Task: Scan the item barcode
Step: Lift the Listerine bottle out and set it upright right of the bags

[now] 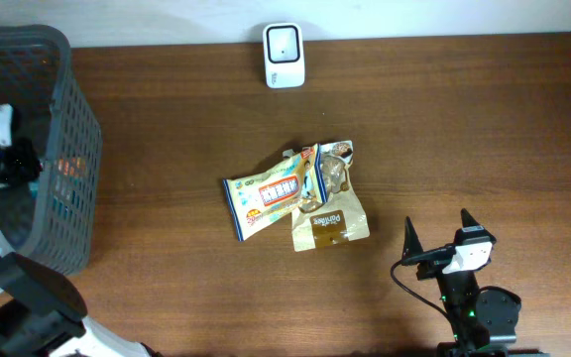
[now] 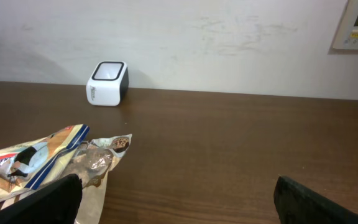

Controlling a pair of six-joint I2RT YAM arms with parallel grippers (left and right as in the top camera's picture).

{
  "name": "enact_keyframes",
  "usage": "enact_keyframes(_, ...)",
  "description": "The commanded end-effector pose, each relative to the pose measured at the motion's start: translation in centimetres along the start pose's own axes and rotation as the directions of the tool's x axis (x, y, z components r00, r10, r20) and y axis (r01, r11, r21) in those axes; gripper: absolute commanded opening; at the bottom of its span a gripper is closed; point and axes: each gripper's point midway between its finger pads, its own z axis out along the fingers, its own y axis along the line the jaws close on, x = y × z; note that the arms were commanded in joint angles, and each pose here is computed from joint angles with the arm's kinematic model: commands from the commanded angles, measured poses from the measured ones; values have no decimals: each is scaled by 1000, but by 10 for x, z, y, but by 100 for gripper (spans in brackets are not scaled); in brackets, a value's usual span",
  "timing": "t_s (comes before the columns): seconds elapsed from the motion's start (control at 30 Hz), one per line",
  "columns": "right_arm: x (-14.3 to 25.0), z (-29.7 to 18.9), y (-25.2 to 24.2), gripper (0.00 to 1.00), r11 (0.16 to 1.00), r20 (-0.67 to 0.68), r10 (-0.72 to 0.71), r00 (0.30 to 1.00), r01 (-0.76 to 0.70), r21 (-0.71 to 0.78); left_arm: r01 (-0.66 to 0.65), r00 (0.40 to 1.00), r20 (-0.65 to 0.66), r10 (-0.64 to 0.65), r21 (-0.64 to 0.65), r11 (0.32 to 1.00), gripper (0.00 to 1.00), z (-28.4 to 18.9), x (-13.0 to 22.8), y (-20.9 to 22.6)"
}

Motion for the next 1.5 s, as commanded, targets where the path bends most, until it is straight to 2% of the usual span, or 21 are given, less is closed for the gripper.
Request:
enact_keyframes(0.0, 3, 0, -1, 98, 1000, -5, 1, 1000, -1, 5, 90, 972, 223, -76, -52, 995, 13, -64, -52, 7)
enact_keyframes(0.13, 3, 0, -1, 98, 1000, -5, 1, 1000, -1, 5, 90, 906, 417, -71, -26, 996, 12, -131, -89, -2)
enact_keyframes(0.27, 3, 0, -1, 98, 1000, -5, 1, 1000, -1, 5, -20, 786, 616, -56, 116, 993, 12, -210, -116, -42)
enact_keyframes(0.37, 3, 0, -1, 98, 1000, -5, 1, 1000, -1, 5, -139, 704, 708, -50, 207, 968, 10, -257, -120, -76)
enact_keyframes(0.5, 3, 0, -1, 98, 1000, -5, 1, 1000, -1, 5, -331, 632, 775, -17, 289, 898, 11, -301, -111, -133)
enact_keyframes(0.6, 3, 0, -1, 98, 1000, -5, 1, 1000, -1, 5, -458, 625, 781, 7, 359, 813, 11, -313, -98, -180)
enact_keyframes(0.8, 3, 0, -1, 98, 1000, -5, 1, 1000, -1, 5, -601, 681, 726, 95, 480, 639, 9, -301, -70, -278)
enact_keyframes(0.93, 3, 0, -1, 98, 1000, -5, 1, 1000, -1, 5, -659, 698, 694, 177, 527, 536, 7, -288, -48, -337)
enact_keyframes(0.97, 3, 0, -1, 98, 1000, -5, 1, 1000, -1, 5, -662, 705, 678, 208, 525, 535, 6, -279, -44, -352)
enact_keyframes(1.07, 3, 0, -1, 98, 1000, -5, 1, 1000, -1, 5, -654, 726, 615, 307, 481, 584, 5, -240, -35, -384)
enact_keyframes(1.13, 3, 0, -1, 98, 1000, -5, 1, 1000, -1, 5, -664, 730, 571, 375, 465, 586, 5, -213, -25, -410)
enact_keyframes(1.37, 3, 0, -1, 98, 1000, -5, 1, 1000, -1, 5, -726, 685, 499, 531, 528, 442, 8, -133, 22, -510)
enact_keyframes(1.47, 3, 0, -1, 98, 1000, -5, 1, 1000, -1, 5, -735, 667, 477, 572, 545, 403, 8, -106, 38, -539)
